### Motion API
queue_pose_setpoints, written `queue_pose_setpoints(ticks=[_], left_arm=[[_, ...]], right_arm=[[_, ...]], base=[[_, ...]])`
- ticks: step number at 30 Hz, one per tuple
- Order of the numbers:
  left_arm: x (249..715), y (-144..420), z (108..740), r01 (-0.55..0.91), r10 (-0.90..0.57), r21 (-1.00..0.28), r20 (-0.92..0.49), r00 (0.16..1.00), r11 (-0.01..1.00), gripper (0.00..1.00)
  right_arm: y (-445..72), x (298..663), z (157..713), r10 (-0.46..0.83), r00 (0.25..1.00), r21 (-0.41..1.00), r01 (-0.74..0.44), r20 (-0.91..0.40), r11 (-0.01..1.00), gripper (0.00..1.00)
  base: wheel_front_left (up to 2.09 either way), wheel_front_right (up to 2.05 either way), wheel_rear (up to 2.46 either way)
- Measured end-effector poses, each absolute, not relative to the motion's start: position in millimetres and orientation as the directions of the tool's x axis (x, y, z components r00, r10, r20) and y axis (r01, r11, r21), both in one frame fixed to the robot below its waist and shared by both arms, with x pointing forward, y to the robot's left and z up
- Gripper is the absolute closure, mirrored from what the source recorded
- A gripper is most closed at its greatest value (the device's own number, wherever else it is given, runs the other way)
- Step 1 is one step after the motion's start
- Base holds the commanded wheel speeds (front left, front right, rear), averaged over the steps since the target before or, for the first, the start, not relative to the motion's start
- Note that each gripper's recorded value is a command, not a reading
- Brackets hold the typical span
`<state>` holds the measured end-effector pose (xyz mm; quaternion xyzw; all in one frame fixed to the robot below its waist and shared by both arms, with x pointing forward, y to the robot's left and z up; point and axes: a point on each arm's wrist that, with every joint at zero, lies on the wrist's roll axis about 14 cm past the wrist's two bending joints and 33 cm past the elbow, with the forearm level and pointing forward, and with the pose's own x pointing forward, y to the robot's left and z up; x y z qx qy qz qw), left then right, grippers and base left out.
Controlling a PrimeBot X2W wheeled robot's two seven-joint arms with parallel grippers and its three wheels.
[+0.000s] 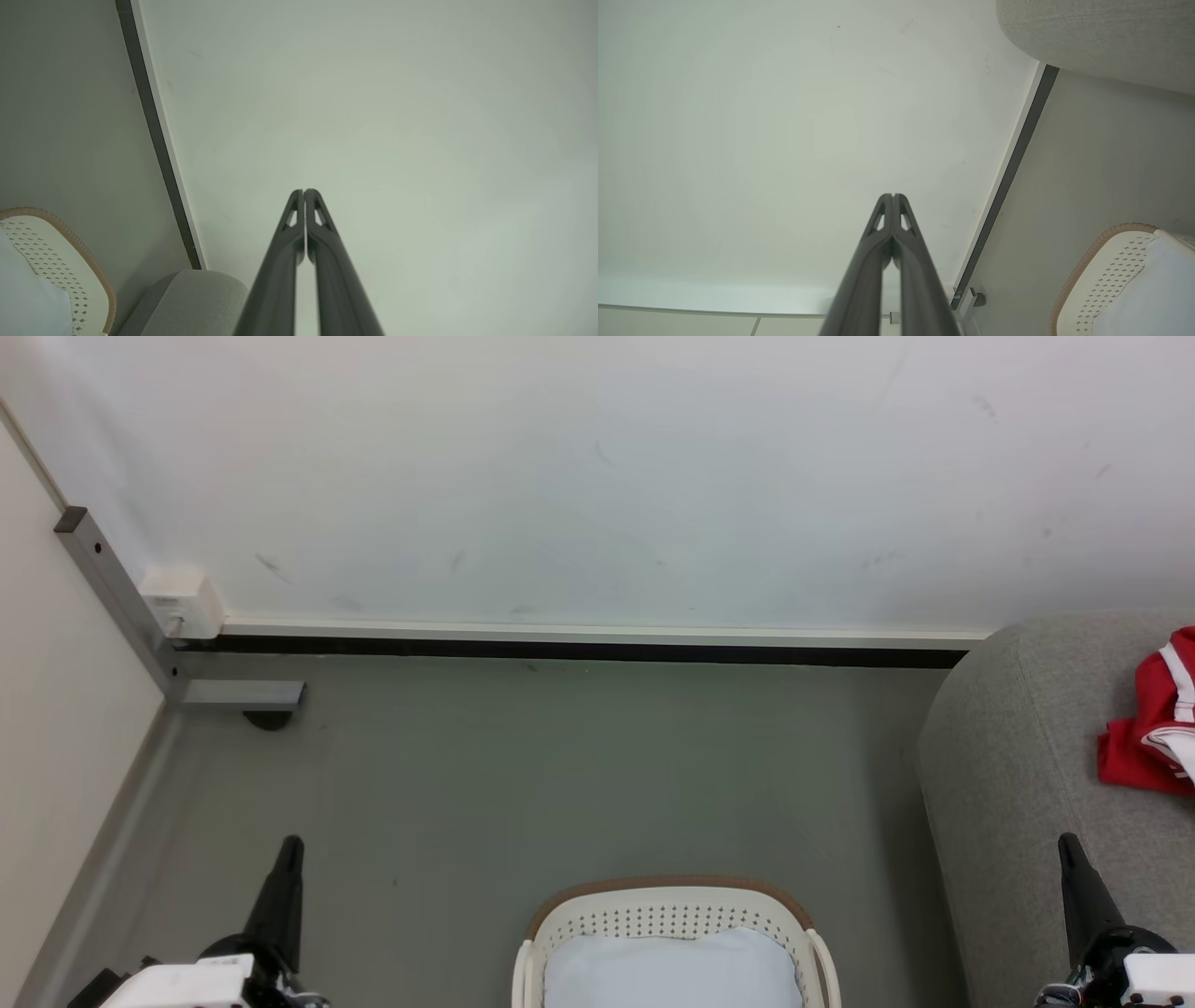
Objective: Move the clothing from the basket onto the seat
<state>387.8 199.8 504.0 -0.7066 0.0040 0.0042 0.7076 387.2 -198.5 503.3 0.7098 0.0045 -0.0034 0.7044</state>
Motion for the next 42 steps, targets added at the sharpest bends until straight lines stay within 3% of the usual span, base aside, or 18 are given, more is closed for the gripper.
queue_pose_setpoints(ticks=[42], left_arm=[[387.8, 199.8, 504.0, -0.012, 0.0, -1.0, -0.012, 1.0, 0.001, 1.0]], right_arm=[[-198.5, 387.2, 503.3, 0.002, 1.0, 1.0, 0.011, -0.011, -0.008, 1.0]], base=[[0.0, 0.0, 0.0]])
